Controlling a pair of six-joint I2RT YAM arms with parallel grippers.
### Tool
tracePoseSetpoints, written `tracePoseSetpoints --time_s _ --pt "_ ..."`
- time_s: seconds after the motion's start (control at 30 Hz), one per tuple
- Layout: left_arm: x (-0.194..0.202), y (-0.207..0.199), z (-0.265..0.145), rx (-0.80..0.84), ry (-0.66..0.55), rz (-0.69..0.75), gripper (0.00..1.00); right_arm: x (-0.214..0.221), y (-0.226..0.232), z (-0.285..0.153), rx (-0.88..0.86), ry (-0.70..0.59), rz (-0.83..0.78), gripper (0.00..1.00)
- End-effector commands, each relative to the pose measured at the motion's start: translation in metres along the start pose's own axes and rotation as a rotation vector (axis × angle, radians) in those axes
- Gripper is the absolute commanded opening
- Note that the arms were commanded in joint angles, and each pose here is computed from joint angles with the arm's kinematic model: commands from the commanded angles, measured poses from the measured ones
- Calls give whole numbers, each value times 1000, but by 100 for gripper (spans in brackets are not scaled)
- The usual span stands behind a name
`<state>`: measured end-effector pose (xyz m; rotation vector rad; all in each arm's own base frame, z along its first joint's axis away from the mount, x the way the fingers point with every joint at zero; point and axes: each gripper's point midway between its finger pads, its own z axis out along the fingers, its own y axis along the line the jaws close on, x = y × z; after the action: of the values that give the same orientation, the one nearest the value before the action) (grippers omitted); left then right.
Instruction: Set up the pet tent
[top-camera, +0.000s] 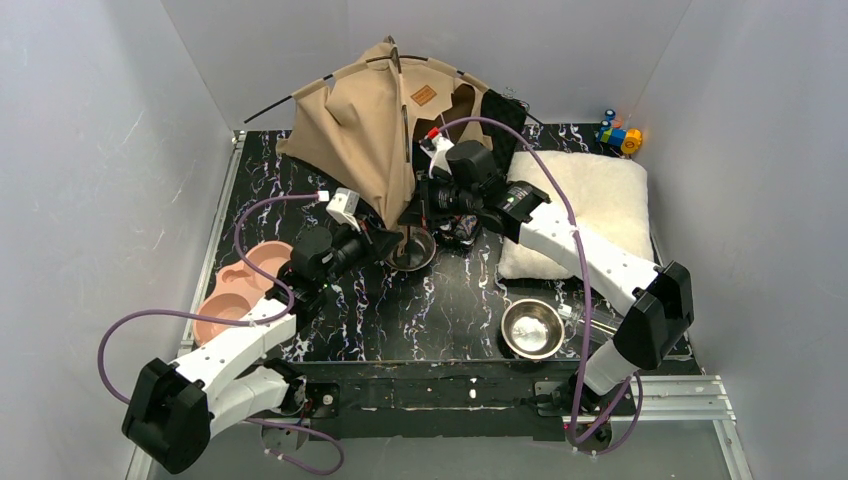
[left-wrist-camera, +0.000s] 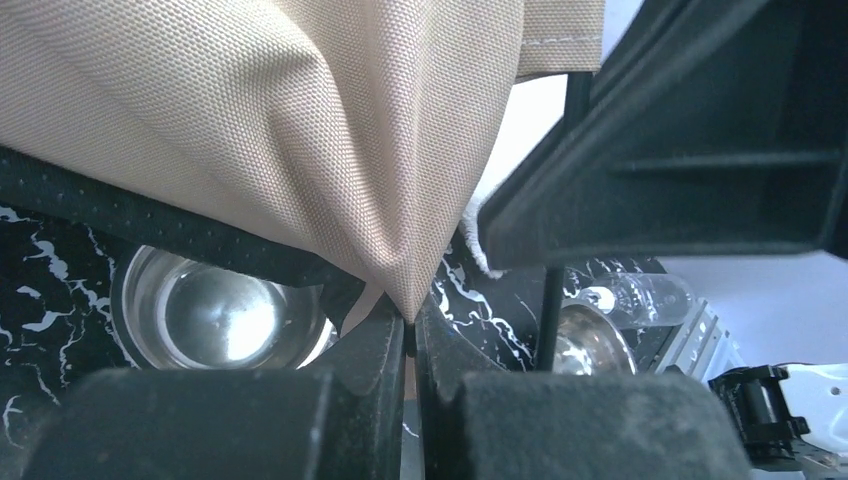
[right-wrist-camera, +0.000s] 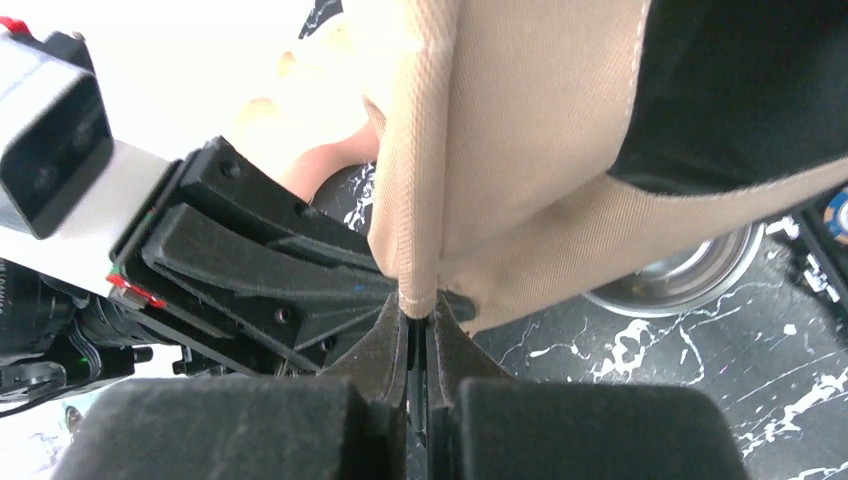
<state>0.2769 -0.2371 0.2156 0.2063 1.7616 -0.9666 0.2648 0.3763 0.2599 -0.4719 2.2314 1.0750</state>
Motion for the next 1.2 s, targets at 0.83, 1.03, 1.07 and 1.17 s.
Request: tracePoseSetpoints --time_s 0.83,1.03,1.07,1.17 --pt "90 13 -17 -154 278 -312 0 -127 -2 -35 4 -581 -159 1" --pt "97 21 -16 -198 313 -298 0 -136 -3 -41 19 -627 -155 1" --pt "98 21 -16 -197 314 -298 0 -137 -2 -41 16 -630 -156 1" --pt "98 25 -18 -217 313 -283 0 -141 0 -41 18 -633 -158 1"
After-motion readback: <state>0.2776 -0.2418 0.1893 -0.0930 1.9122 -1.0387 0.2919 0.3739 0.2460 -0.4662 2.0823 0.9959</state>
